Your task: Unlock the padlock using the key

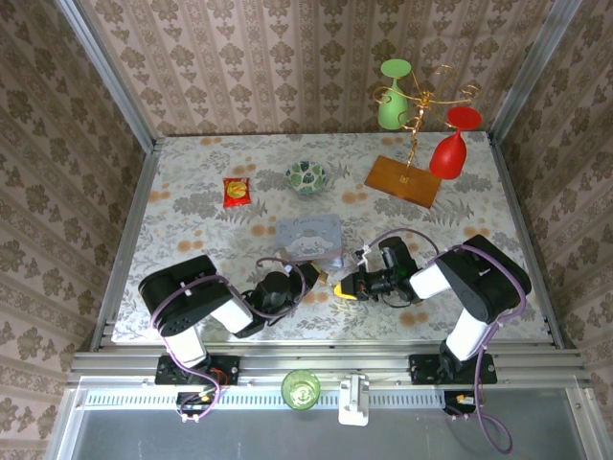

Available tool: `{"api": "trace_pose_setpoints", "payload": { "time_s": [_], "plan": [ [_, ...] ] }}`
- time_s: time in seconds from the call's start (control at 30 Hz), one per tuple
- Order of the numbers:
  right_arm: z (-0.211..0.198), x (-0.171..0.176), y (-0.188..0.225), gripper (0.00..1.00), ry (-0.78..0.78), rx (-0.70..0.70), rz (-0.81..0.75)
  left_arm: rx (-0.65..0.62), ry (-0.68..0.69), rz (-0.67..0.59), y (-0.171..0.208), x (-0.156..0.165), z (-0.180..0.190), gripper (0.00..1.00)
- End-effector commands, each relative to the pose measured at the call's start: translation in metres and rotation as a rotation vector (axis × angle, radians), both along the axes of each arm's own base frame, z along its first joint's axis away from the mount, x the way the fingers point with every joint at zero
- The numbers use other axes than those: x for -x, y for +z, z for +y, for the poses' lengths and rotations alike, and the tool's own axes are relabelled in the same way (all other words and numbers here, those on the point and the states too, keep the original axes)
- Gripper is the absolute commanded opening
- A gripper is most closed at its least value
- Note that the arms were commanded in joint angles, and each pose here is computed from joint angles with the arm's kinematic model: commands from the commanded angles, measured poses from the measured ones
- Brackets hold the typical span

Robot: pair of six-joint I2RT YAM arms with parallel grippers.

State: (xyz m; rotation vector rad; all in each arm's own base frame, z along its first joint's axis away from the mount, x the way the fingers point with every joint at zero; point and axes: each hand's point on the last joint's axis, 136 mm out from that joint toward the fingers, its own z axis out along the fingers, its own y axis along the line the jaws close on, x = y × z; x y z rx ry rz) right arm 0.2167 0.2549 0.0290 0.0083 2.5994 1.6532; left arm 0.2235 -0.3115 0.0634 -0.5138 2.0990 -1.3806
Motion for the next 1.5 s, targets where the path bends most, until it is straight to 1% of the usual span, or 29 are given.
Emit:
{"api": "trace_pose_setpoints", "payload": {
  "time_s": [0.0,0.1,0.2,0.43,0.53,0.87,0.93,1.03,1.1,1.2,1.47],
  "plan": [
    [0.0,0.004,0.011,0.0,0.036,-0.029,-0.033,0.098,-0.013,-0.032,0.024,-0.004,-0.011,0.0],
    [0.001,0.005,0.015,0.0,0.045,-0.04,-0.052,0.088,0.003,-0.021,0.019,-0.006,-0.004,0.0],
    [0.003,0.0,0.023,0.0,0.042,-0.064,-0.063,0.093,-0.023,-0.03,0.023,-0.004,-0.01,0.0],
    [0.005,-0.007,0.017,0.0,0.045,-0.023,-0.054,0.125,-0.03,-0.034,0.032,-0.005,-0.016,0.0],
    [0.008,-0.009,0.024,0.0,0.033,-0.066,-0.062,0.129,-0.046,-0.034,0.034,-0.003,-0.019,0.0],
    [0.011,-0.019,0.023,0.0,0.015,-0.067,-0.056,0.137,-0.09,-0.032,0.035,0.006,-0.032,0.0],
    [0.01,-0.017,0.024,0.0,0.023,-0.054,-0.054,0.133,-0.084,-0.026,0.032,0.006,-0.03,0.0],
    [0.009,-0.012,0.026,0.0,0.033,-0.05,-0.05,0.122,-0.06,-0.018,0.027,0.0,-0.017,0.0],
    [0.006,-0.006,0.025,0.0,0.048,-0.034,-0.048,0.12,-0.05,-0.031,0.031,-0.004,-0.011,0.0],
    [0.002,0.002,0.023,0.0,0.065,-0.009,-0.04,0.123,-0.06,-0.053,0.037,-0.007,-0.012,0.0],
    [-0.001,0.01,0.016,0.0,0.093,0.022,0.003,0.132,-0.081,-0.038,0.035,-0.007,-0.021,0.0]
  ]
}}
